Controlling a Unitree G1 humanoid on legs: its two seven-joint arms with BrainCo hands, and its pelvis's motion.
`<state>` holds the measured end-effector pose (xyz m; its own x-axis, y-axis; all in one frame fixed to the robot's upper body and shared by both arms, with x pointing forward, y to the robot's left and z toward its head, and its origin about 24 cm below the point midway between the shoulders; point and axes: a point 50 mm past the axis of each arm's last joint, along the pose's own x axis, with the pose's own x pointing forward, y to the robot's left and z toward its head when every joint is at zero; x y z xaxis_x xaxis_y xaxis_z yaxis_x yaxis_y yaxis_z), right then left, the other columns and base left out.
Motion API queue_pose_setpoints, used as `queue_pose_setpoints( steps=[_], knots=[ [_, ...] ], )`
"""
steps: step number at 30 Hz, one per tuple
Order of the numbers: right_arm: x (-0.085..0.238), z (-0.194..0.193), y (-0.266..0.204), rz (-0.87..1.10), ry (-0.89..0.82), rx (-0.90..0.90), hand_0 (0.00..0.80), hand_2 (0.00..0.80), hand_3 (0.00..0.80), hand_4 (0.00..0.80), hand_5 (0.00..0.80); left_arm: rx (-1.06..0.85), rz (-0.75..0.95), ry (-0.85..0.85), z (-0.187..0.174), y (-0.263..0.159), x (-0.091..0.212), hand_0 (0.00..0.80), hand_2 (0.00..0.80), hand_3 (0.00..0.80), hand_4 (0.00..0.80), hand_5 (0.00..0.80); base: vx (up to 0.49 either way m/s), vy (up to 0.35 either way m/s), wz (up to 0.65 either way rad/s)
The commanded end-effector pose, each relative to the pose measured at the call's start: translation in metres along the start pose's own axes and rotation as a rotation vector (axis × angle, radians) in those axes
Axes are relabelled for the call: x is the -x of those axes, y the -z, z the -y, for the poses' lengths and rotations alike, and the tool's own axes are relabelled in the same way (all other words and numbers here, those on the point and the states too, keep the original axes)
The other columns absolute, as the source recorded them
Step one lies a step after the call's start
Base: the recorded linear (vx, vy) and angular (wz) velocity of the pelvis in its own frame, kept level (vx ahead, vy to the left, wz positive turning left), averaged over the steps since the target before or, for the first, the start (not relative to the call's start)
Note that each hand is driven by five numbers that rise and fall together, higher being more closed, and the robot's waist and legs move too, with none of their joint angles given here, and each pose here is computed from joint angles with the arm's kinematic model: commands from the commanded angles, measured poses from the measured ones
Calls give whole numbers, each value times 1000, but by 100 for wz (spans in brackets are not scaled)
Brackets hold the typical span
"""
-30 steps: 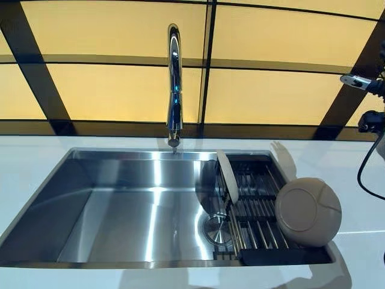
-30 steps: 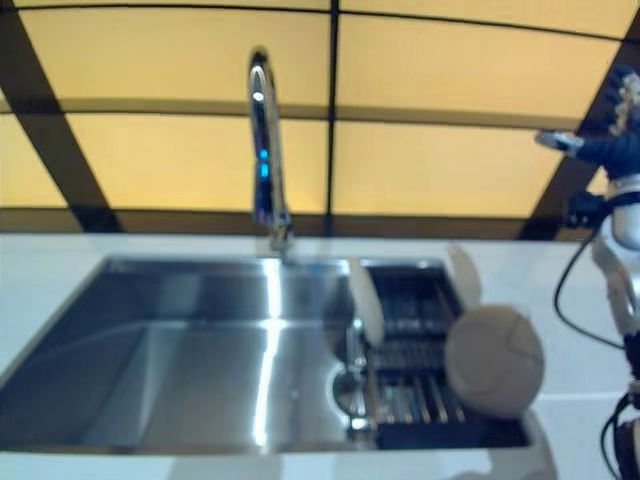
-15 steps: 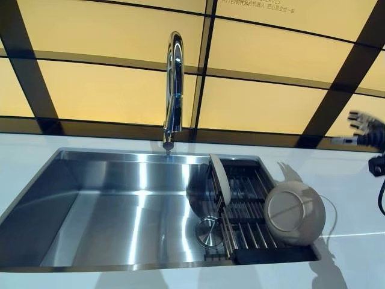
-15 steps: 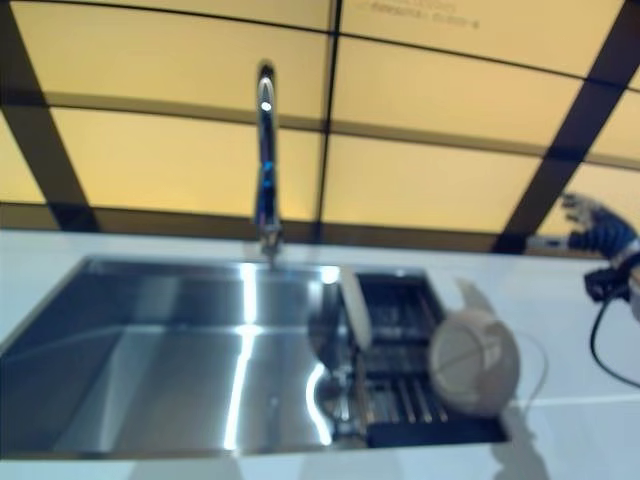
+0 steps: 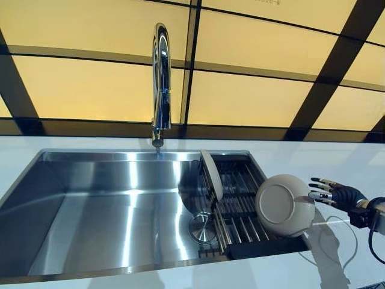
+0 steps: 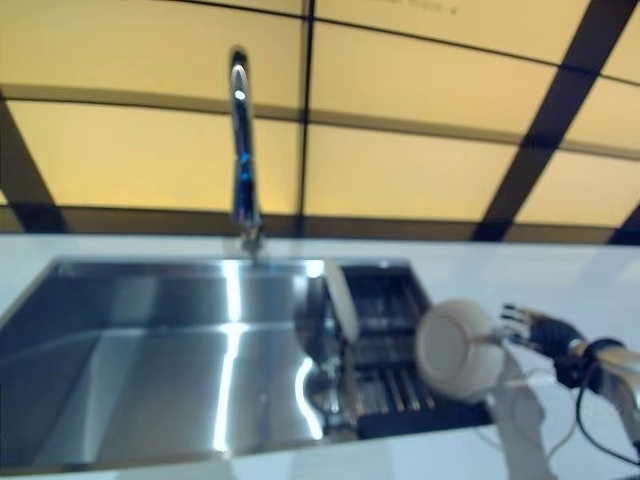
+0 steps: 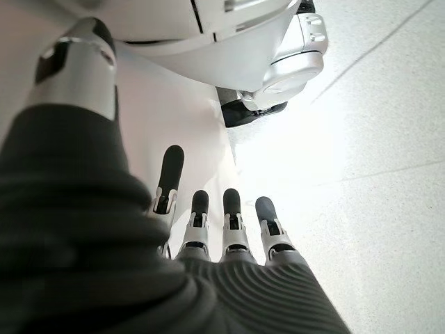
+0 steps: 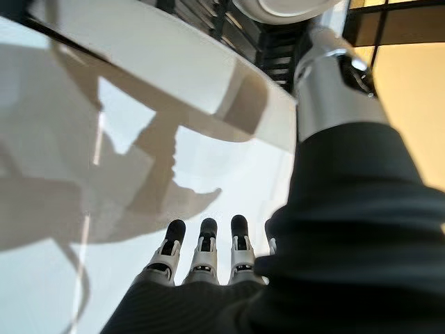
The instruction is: Take plates into dishwasher
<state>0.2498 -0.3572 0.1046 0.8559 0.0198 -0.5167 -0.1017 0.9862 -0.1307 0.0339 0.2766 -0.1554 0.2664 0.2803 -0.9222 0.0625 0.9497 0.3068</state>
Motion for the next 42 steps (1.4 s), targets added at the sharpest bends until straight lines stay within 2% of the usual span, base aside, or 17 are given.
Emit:
queue_pose_setpoints(
  steps=[1,13,42],
  knots=[
    [-4,-14,-22,93,-46,-10,0,0,0,0,0,39,247,-99,-30,-78,-5,0,0,0,0,0,-21,-13,-5],
    [-17,-41,10,13,-143,-99,0,0,0,0,0,34,255,-122,-39,-83,-4,0,0,0,0,0,-16,-5,-3],
    [-29,-103,22,-10,-266,-200,0,0,0,0,0,0,296,-89,-30,-94,-4,0,0,0,0,0,0,0,0]
  ],
)
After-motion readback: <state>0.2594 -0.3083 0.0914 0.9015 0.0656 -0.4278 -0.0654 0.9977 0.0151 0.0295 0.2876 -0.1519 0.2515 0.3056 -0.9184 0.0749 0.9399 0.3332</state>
